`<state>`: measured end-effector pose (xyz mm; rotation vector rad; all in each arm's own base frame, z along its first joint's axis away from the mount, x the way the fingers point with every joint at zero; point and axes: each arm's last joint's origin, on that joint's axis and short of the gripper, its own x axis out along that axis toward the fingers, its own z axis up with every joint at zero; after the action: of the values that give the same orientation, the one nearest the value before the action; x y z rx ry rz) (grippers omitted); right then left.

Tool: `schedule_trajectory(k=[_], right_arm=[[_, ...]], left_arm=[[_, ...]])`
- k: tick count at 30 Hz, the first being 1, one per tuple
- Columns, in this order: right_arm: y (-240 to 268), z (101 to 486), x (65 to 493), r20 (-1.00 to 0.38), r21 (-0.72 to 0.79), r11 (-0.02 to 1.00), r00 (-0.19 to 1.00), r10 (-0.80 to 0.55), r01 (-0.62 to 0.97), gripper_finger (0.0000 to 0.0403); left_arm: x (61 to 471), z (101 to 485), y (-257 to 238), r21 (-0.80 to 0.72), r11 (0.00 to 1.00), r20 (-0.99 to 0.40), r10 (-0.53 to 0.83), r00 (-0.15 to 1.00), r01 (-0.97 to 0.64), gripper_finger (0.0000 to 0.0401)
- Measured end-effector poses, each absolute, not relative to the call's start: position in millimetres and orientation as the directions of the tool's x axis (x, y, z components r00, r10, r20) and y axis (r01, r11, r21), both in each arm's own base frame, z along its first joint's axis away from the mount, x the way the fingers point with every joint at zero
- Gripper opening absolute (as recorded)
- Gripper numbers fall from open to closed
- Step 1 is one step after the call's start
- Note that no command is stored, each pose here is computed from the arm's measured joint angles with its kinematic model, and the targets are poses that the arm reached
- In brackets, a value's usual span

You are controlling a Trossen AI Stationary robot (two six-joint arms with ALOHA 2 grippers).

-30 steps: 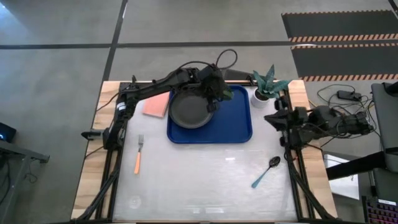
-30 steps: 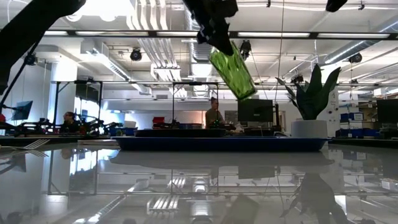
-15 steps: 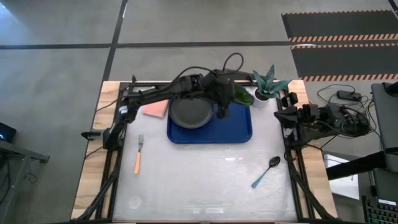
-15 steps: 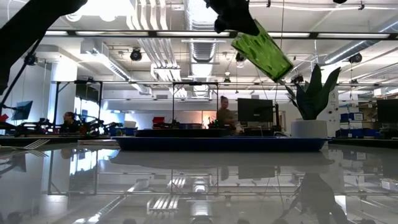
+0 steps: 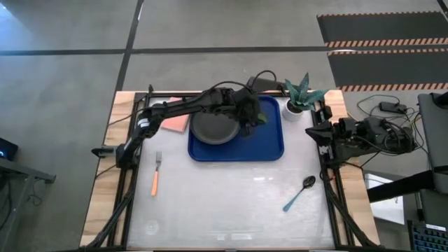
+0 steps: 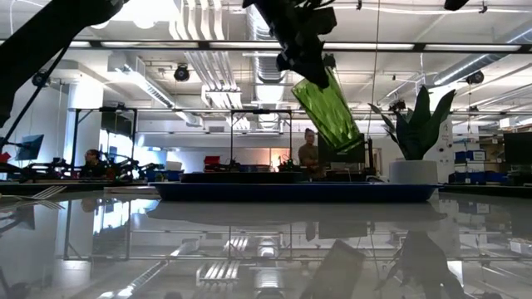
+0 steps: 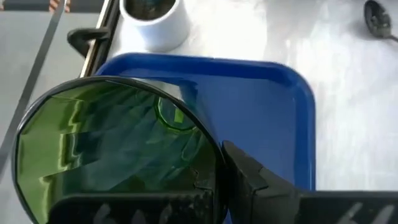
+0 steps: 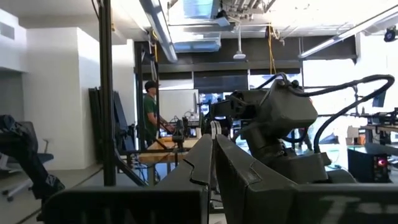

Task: Pick and place plate/cup/fork/spoon on tray
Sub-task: Put the green cup on the blue tray to the top right of the black plate

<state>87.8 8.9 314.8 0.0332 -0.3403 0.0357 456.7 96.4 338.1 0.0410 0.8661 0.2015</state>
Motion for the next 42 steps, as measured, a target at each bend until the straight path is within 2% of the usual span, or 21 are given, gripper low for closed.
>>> schedule_trajectory(k=[11, 17, 23, 35, 42], right_arm=[[9.7, 311.6, 88.9, 0.303, 0.048, 0.996, 0.952, 0.054, -0.072, 0.0009], [9.9, 309.8, 89.3, 0.284, 0.046, 0.996, 0.957, 0.058, -0.074, 0.0009], [9.9, 308.8, 89.6, 0.275, 0.045, 0.996, 0.960, 0.058, -0.073, 0.0009], [10.0, 307.4, 90.0, 0.260, 0.050, 0.996, 0.964, 0.058, -0.074, 0.0009], [10.0, 307.4, 90.0, 0.260, 0.051, 0.996, 0.964, 0.058, -0.074, 0.0009]], left_arm=[[457.5, 334.9, 94.6, 0.115, 0.982, -0.759, 0.186, 0.624, -0.153, 0.0000], [460.4, 303.8, 94.7, 0.087, 0.980, -0.805, 0.173, 0.567, -0.177, 0.0000], [464.2, 284.1, 89.7, 0.077, 0.982, -0.814, 0.161, 0.559, -0.171, 0.0000], [465.5, 282.1, 89.0, 0.063, 0.980, -0.805, 0.163, 0.570, -0.191, 0.0001], [465.6, 282.6, 88.9, 0.066, 0.979, -0.803, 0.166, 0.573, -0.192, 0.0033]])
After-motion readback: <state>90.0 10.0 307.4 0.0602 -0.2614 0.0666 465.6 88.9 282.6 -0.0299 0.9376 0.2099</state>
